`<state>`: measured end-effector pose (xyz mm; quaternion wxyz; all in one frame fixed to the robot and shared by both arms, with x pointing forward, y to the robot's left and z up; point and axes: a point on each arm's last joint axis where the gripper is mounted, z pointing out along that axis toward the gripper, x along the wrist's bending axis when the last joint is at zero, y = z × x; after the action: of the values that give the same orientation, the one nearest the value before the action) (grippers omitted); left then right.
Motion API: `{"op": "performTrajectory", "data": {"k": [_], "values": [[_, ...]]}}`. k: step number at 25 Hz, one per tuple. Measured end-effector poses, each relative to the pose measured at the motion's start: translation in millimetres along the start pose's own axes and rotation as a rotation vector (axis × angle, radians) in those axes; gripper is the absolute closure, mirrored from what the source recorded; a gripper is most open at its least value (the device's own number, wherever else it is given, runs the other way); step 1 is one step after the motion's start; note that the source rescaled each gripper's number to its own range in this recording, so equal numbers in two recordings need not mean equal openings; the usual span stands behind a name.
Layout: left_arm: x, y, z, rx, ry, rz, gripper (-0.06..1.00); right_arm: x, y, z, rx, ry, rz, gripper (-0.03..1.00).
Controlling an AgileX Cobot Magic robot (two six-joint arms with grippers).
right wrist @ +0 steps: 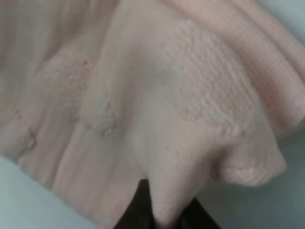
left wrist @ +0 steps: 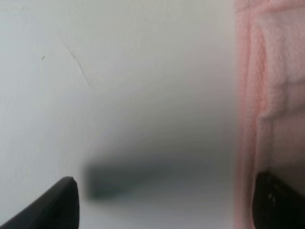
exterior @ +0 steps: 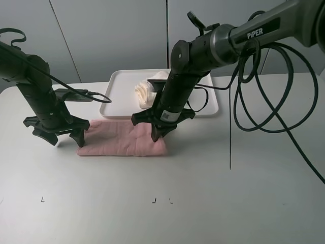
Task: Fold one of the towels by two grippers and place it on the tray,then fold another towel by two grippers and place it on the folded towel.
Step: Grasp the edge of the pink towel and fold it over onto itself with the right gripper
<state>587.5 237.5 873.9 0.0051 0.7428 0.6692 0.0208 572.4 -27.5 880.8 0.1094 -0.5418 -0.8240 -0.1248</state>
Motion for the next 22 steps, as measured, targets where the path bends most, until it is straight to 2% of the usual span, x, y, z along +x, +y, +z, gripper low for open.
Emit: {"op": "performTrajectory", "data": {"k": [7, 11, 19, 22], "values": [[0, 0, 0, 0.0, 0.0, 0.002, 0.0, 20, 5, -19, 0.067, 0.129, -0.017, 0.95], [0, 0, 0, 0.0, 0.0, 0.004, 0.0, 29, 7, -21, 0.064, 0.221, 0.002, 0.95], [0, 0, 0, 0.004, -0.002, 0.001, 0.0, 46, 23, -25, -0.088, 0.447, 0.095, 0.95], [0, 0, 0, 0.004, -0.002, -0.001, 0.0, 47, 28, -13, -0.108, 0.507, 0.138, 0.95]]}}
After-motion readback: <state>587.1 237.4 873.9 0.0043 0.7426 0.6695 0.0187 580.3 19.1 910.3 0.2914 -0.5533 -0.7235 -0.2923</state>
